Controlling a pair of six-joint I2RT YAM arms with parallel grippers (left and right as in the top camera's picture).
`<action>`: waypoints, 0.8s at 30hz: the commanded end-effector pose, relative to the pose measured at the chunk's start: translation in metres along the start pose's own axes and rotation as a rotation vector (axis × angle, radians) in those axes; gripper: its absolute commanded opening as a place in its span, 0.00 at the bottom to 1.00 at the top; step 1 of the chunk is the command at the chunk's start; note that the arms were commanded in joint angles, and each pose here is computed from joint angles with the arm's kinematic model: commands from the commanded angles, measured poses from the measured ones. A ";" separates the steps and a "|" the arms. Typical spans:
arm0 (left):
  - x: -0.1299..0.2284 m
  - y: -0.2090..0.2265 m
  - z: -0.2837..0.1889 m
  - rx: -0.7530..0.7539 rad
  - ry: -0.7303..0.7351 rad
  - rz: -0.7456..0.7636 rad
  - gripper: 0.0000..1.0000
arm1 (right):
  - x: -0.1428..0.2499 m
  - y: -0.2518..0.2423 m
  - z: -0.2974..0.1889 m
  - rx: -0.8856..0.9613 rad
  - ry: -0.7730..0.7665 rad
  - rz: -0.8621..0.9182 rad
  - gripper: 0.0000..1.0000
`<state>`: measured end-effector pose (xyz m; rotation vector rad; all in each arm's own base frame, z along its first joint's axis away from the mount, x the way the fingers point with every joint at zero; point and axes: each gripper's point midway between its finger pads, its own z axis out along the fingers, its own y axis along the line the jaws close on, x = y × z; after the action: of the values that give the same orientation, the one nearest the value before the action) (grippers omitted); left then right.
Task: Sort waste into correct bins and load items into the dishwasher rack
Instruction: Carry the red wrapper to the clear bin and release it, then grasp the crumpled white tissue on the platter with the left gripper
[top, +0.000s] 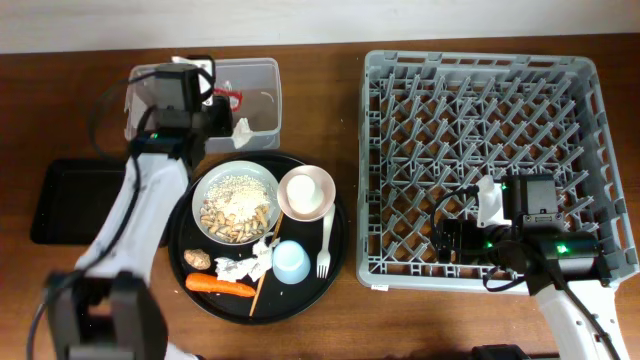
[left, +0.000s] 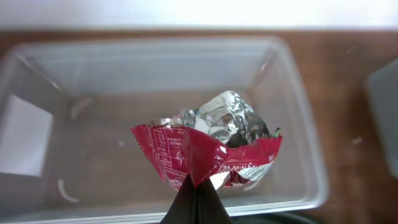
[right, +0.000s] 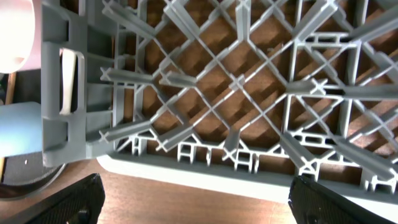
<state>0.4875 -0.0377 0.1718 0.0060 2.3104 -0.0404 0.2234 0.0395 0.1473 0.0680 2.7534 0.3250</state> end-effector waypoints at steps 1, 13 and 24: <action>0.000 0.012 0.036 -0.027 0.037 -0.013 0.01 | -0.004 0.004 -0.004 -0.013 -0.017 -0.004 0.98; 0.126 -0.016 -0.096 0.142 0.682 -0.089 0.99 | -0.001 0.004 -0.004 -0.011 -0.004 -0.001 0.98; 0.268 -0.011 -0.121 0.097 1.097 -0.157 0.96 | 0.002 0.003 -0.004 -0.010 0.011 0.002 0.98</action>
<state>0.2229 -0.0445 0.0724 -0.0955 3.3969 -0.2591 0.2178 0.0394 0.1456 0.0729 2.7776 0.3259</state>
